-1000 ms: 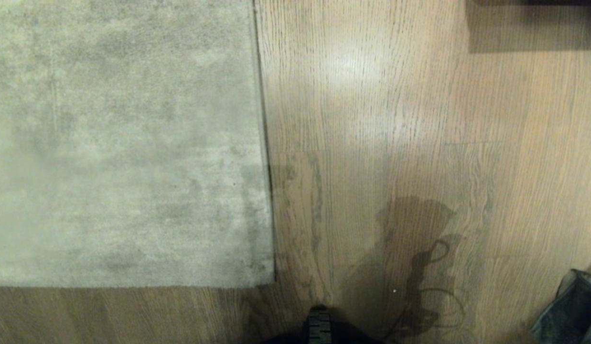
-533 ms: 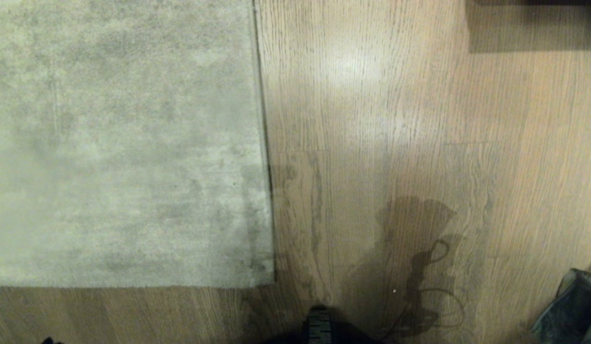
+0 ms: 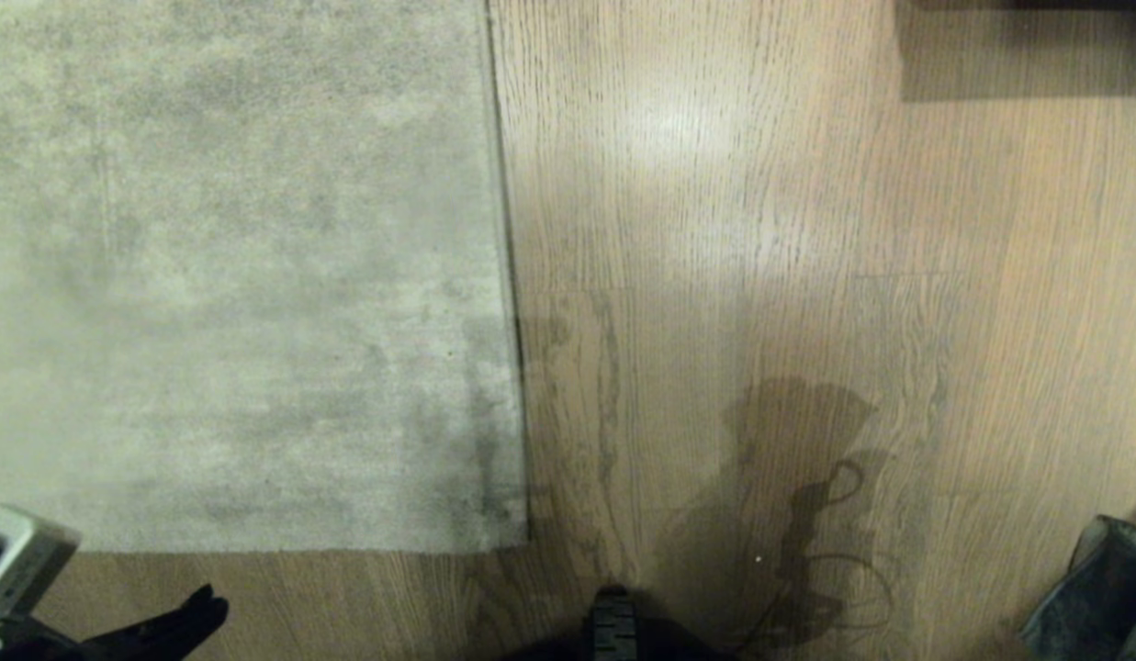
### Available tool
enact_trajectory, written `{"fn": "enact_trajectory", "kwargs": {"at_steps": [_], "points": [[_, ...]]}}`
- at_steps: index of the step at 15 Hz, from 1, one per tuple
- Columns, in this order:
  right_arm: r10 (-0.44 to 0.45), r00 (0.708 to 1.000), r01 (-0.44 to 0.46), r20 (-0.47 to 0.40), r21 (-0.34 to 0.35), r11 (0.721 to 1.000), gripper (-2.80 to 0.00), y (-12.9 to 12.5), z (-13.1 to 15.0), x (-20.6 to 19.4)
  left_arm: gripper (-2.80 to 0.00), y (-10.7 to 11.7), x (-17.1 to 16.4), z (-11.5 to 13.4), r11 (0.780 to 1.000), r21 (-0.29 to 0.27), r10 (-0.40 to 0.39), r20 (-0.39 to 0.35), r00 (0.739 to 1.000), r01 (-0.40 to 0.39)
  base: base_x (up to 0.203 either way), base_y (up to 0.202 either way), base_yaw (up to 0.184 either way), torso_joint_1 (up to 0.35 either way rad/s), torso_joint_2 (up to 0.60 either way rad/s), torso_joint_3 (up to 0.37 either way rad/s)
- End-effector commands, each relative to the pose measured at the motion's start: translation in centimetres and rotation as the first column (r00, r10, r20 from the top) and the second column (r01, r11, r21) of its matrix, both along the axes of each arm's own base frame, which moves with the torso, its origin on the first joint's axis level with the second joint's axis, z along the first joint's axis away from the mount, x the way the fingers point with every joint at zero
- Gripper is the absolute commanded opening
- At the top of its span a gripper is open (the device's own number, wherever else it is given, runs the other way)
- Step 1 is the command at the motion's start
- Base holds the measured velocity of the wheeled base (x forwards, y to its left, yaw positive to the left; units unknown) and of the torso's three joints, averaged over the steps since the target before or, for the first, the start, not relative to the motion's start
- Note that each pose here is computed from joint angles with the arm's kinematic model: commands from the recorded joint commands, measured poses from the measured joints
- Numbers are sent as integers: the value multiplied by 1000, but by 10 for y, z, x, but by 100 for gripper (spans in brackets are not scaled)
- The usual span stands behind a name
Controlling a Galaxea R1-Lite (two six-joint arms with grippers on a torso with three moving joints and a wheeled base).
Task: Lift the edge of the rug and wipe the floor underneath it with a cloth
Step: Lift up the carpet
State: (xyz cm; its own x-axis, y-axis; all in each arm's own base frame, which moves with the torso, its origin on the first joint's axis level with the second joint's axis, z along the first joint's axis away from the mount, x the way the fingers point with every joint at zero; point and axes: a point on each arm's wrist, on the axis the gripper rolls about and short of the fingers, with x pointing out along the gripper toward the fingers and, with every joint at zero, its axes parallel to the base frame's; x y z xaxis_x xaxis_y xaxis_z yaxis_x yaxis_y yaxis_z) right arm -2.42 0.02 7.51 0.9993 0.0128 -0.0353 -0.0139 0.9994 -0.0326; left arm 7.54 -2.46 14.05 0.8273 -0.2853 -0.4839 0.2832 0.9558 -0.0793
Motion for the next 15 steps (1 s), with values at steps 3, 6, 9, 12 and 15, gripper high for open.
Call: {"fn": "enact_trajectory", "kwargs": {"at_steps": [3, 6, 9, 12, 15], "points": [[1, 1000, -1, 1, -1, 1000, -280, 0, 0, 0, -280, -34, 61, -13, 995, 37, -88, -112, 990, 93, 0, 0, 0, 0, 0, 0], [1, 1000, -1, 1, -1, 1000, -280, 0, 0, 0, 0, -66, 99, -17, 986, 44, -153, -105, 983, 159, 0, 0, 0, 0, 0, 0], [0, 1000, 0, 0, -1, 1000, -280, 0, 0, 0, 0, -94, 128, -22, 978, 51, -196, -106, 975, 202, 0, 0, 0, 0, 0, 0], [1, 1000, -1, 0, -1, 1000, -280, 0, 0, 0, 0, -124, 152, -29, 976, 105, -178, -103, 979, 189, 0, 0, 0, 0, 0, 0], [0, 1000, 0, 0, -1, 1000, -280, 0, 0, 0, 0, -152, 170, -42, 971, 229, -61, -70, 996, 75, 0, 0, 0, 0, 0, 0]]}}
